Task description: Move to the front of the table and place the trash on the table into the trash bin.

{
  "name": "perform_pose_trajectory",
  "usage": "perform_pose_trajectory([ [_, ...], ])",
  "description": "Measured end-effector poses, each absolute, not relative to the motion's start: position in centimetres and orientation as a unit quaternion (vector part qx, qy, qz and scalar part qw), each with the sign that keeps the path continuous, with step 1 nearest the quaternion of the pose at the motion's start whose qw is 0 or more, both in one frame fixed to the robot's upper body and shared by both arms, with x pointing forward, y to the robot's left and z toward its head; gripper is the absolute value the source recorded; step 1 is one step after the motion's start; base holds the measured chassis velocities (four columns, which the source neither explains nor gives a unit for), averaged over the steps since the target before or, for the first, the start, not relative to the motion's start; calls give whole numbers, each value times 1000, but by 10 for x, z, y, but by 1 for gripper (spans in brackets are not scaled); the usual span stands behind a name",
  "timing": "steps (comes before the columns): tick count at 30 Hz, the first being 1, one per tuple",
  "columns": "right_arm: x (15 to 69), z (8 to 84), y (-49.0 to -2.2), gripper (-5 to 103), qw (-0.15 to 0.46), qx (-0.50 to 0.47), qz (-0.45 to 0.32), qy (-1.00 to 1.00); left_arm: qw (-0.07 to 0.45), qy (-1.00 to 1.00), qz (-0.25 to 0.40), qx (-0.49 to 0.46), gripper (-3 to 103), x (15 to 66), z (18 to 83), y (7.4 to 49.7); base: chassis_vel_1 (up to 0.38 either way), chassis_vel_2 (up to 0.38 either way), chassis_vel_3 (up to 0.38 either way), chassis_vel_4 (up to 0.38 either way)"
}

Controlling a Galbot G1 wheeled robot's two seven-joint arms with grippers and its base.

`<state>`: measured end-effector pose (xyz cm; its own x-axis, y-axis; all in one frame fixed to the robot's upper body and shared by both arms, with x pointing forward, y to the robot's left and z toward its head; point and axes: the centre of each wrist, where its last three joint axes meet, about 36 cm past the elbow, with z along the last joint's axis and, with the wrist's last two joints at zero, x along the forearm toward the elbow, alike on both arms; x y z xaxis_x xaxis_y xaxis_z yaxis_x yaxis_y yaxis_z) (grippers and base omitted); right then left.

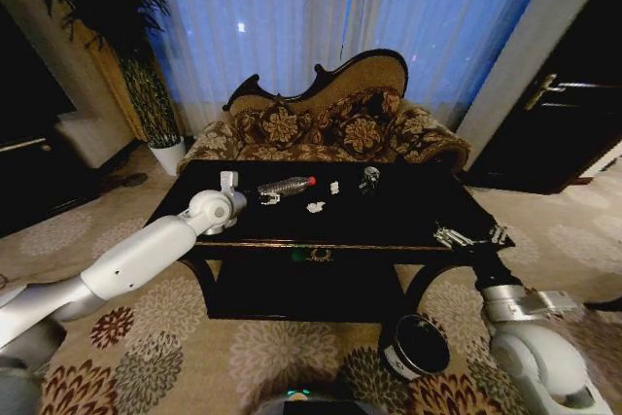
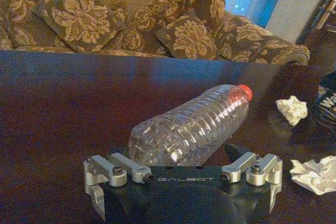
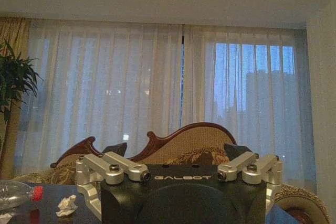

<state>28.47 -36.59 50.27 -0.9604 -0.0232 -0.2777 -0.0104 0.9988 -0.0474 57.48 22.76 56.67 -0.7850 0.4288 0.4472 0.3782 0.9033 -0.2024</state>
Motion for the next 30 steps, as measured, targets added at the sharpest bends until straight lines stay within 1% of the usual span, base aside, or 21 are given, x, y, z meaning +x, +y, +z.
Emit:
perform_pose_trajectory([
  [12, 285, 503, -366, 100, 141, -8, -21, 990, 241, -945, 37, -218, 96, 570, 565, 225, 0, 0, 0, 0],
  [13, 285, 503, -366, 100, 141, -8, -21, 990, 241, -945, 36, -217, 92, 570, 565, 225, 0, 0, 0, 0],
  [14, 285, 503, -366, 100, 141, -8, -21, 990, 241, -945, 36, -217, 92, 570, 565, 225, 0, 0, 0, 0],
  [15, 285, 503, -366, 100, 141, -8, -22, 990, 241, -945, 35, -217, 87, 570, 565, 225, 0, 0, 0, 0],
  [16, 284, 503, -366, 100, 141, -8, -22, 990, 240, -946, 34, -217, 87, 570, 565, 225, 0, 0, 0, 0],
  [19, 284, 502, -365, 100, 140, -8, -21, 990, 239, -946, 30, -217, 71, 569, 564, 224, 0, 0, 0, 0],
  [21, 284, 502, -365, 100, 140, -8, -21, 990, 239, -946, 29, -216, 71, 569, 564, 225, 0, 0, 0, 0],
  [23, 284, 502, -365, 100, 140, -8, -21, 990, 238, -947, 28, -215, 60, 568, 564, 226, 0, 0, 0, 0],
  [24, 284, 502, -365, 100, 140, -8, -21, 990, 237, -947, 28, -215, 56, 567, 565, 227, 0, 0, 0, 0],
  [26, 284, 502, -365, 100, 140, -8, -21, 990, 237, -947, 28, -215, 56, 567, 565, 227, 0, 0, 0, 0],
  [27, 284, 502, -365, 100, 140, -9, -21, 990, 236, -947, 27, -216, 50, 565, 566, 228, 0, 0, 0, 0],
  [28, 284, 502, -365, 100, 140, -9, -22, 990, 235, -947, 27, -216, 47, 564, 566, 228, 0, 0, 0, 0],
  [30, 284, 502, -365, 100, 140, -8, -22, 990, 234, -947, 26, -217, 47, 564, 566, 228, 0, 0, 0, 0],
])
